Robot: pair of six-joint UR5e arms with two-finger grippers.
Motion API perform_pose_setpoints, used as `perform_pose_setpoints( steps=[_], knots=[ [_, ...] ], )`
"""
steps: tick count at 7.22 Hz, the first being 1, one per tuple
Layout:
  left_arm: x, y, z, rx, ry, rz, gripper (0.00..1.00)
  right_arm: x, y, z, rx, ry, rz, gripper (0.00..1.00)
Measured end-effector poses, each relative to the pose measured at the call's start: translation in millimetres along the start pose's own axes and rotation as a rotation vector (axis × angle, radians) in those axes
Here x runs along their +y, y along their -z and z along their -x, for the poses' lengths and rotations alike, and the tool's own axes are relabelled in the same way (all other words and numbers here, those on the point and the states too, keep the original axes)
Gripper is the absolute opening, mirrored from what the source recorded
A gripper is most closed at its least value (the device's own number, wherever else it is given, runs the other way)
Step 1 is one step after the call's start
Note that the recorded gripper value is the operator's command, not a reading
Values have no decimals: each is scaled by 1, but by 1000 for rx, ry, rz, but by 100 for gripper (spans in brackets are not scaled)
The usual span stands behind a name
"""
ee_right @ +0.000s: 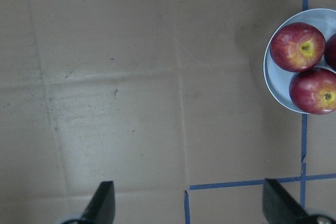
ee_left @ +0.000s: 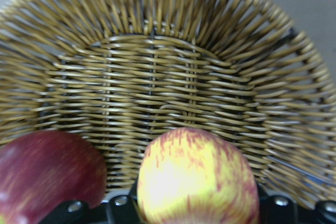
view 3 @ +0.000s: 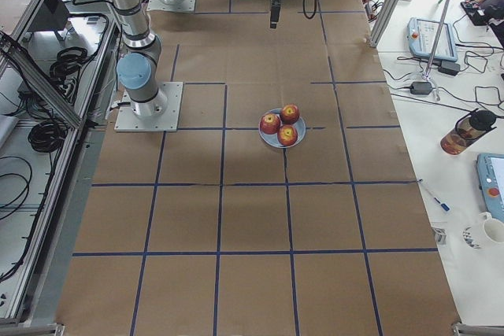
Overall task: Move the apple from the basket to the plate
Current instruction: 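Lift the striped apple and carry it toward the table center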
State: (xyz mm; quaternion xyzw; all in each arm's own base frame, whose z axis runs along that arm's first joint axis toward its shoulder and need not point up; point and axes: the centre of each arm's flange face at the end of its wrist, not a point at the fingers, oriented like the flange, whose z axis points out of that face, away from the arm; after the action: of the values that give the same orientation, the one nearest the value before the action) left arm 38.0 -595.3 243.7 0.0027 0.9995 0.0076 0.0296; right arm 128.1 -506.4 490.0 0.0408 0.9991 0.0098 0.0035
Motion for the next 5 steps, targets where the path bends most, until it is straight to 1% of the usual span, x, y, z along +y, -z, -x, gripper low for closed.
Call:
perform_pose_setpoints(
  steps=[2,4,5],
  knots=[
    [5,29,-74,3,86,-3,49,0,0,0,0,0,-1,100],
    [11,44,-174,8,164,-21,49,0,1,0,0,0,-2,100],
    [13,44,-221,24,199,-23,49,0,1,0,0,0,-2,100]
  ],
)
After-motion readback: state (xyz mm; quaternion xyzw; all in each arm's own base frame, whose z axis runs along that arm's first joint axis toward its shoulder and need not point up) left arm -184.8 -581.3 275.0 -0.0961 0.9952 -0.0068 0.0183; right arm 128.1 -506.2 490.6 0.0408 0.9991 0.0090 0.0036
